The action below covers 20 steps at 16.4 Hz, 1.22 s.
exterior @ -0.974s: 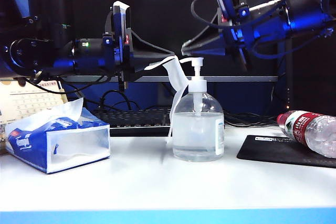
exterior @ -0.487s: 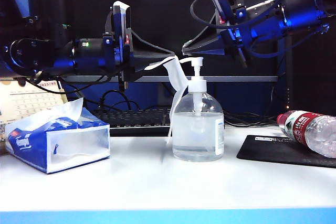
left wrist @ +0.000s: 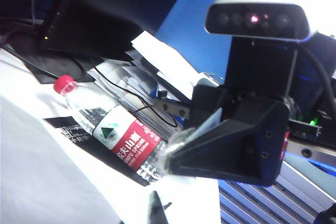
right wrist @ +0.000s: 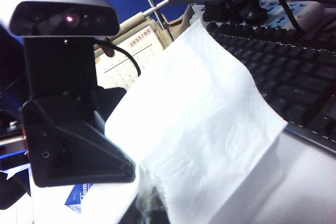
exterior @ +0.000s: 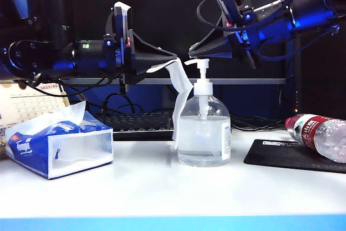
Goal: Pull out a tissue from the tissue dispenser, then press the switch of the alcohol sanitizer bottle to drop some sanitizer on the paper tissue, and finally place the treated tissue on the table.
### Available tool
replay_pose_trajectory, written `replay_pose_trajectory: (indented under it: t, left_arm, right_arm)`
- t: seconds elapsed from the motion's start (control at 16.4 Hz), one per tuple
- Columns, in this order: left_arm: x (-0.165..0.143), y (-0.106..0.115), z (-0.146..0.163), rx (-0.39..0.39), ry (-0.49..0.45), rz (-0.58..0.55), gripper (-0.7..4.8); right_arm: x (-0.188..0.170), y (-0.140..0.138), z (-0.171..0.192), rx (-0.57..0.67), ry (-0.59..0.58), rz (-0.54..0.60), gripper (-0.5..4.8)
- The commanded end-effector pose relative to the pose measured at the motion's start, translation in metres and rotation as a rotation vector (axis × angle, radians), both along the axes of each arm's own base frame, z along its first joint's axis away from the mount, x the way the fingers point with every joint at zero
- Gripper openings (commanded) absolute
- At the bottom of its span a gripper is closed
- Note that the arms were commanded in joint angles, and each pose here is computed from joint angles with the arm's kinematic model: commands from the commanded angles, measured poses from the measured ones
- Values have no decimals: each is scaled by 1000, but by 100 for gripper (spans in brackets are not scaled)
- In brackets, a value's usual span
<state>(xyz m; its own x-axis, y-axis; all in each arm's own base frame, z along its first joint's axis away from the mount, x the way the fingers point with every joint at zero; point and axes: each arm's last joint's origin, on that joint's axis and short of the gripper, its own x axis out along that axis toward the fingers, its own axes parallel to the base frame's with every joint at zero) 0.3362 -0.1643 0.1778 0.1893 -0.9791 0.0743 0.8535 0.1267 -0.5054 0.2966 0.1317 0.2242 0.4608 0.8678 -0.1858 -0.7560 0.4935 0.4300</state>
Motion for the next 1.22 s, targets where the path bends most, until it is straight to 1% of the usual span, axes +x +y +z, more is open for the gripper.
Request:
replay_pose_trajectory:
  t: [0.06, 0.43, 0.61, 0.79, 1.03, 1.22]
  left_arm:
    - [0, 0, 2, -2, -27, 0, -6]
    - [1, 0, -1, 2, -18, 0, -6]
    - [1, -1, -3, -3, -13, 10, -6]
    - [2, -1, -1, -18, -32, 23, -6]
    - [4, -2, -13, -16, -31, 27, -6]
    - [15, -7, -19, -13, -29, -43, -6]
  right_arm:
    - [-1, 0, -4, -20, 46, 3, -5]
    - [-3, -1, -9, -43, 86, 5, -5]
    - [-3, -1, -10, -48, 86, 7, -5]
    - [-3, -1, -10, -49, 85, 8, -5]
    - [-3, -1, -9, -43, 85, 22, -5]
    - [-4, 0, -9, -32, 99, 36, -5]
